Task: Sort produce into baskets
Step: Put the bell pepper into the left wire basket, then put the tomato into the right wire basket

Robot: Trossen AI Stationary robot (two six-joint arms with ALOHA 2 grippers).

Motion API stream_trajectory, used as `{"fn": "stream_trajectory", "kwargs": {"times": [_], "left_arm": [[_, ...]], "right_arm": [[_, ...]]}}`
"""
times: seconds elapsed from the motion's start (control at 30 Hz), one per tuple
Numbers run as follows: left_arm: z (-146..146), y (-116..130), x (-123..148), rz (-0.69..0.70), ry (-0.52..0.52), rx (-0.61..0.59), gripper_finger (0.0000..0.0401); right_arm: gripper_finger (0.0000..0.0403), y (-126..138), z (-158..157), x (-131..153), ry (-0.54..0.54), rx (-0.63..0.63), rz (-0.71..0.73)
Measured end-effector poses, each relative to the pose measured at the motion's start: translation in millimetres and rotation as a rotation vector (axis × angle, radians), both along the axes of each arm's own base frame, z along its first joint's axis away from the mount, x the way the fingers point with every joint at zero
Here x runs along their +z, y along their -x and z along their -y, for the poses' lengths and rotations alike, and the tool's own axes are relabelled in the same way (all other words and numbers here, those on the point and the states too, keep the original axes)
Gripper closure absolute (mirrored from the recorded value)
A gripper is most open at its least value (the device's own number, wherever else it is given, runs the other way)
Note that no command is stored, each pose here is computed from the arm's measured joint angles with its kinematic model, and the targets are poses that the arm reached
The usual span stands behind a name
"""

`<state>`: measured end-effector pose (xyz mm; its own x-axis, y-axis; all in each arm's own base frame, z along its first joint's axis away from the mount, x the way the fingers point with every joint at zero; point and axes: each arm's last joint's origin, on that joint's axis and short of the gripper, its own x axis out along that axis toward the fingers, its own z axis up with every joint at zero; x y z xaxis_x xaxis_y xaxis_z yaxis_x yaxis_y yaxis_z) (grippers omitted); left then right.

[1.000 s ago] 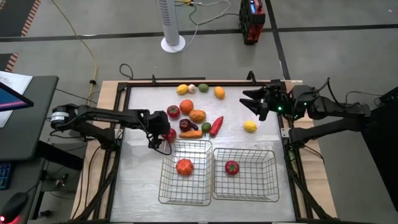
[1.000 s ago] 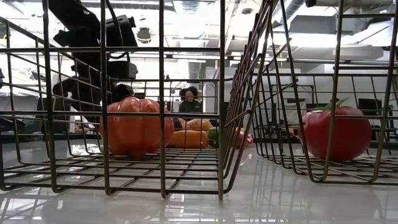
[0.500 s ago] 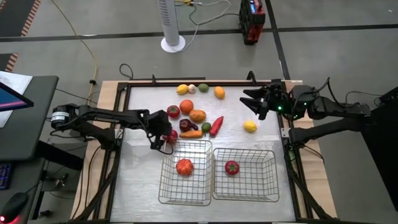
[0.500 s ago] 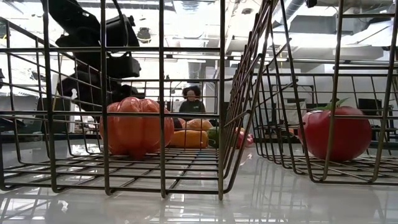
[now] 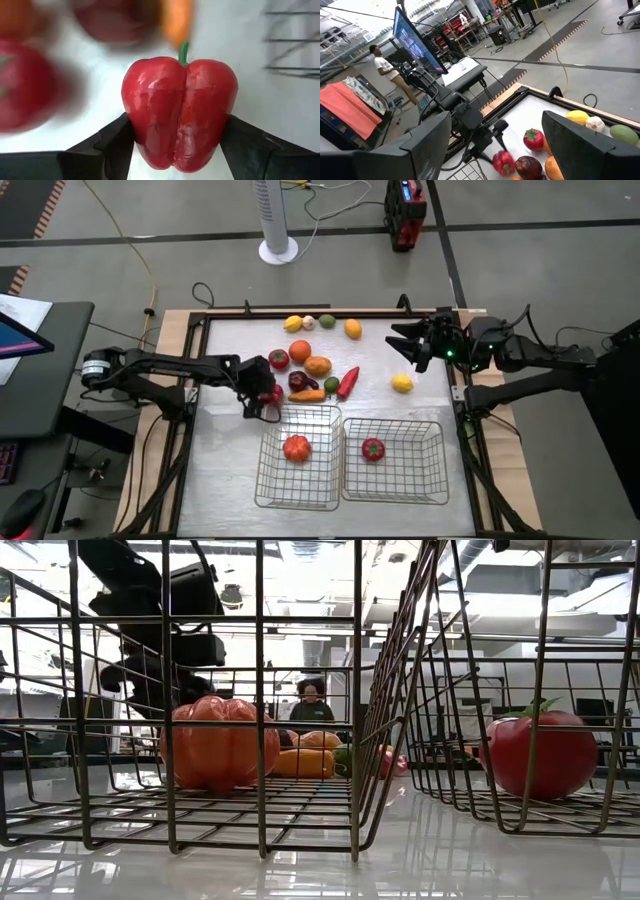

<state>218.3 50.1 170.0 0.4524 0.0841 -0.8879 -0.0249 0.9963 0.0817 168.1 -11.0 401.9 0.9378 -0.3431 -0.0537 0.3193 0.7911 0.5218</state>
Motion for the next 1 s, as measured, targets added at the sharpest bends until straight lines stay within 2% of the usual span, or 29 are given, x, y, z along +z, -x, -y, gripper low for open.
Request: {"fn": "stream_trajectory", "kwargs": {"times": [0.17, 0.27, 0.43, 0.57, 0.7, 0.77, 0.9, 1.0], "left_arm": [[-12, 2, 29, 0.023, -0.099, 0.099, 0.0161], [-14, 1, 51, 0.106, -0.093, 0.143, 0.0161], [-9, -1, 93, 0.300, 0.048, 0.145, 0.0158], [-4, 1, 121, 0.422, 0.234, 0.173, 0.0145], [12, -1, 125, 0.417, 0.441, 0.137, 0.0121], [24, -3, 124, 0.395, 0.505, 0.126, 0.0105], [40, -4, 118, 0.339, 0.487, 0.133, 0.0071], [40, -4, 118, 0.340, 0.478, 0.172, 0.0052]], "right_arm": [[0.0062, 0, 0, 0, 0.000, 0.000, 0.000], [0.0062, 0, 0, 0, 0.000, 0.000, 0.000], [0.0062, 0, 0, 0, 0.002, 0.000, -0.001], [0.0062, 0, 0, 0, 0.016, 0.001, -0.006], [0.0062, 0, 0, 0, 0.028, 0.002, -0.011], [0.0062, 0, 0, 0, 0.040, 0.003, -0.015], [0.0062, 0, 0, 0, 0.043, 0.003, -0.017], [0.0062, 0, 0, 0, 0.044, 0.003, -0.017]]}}
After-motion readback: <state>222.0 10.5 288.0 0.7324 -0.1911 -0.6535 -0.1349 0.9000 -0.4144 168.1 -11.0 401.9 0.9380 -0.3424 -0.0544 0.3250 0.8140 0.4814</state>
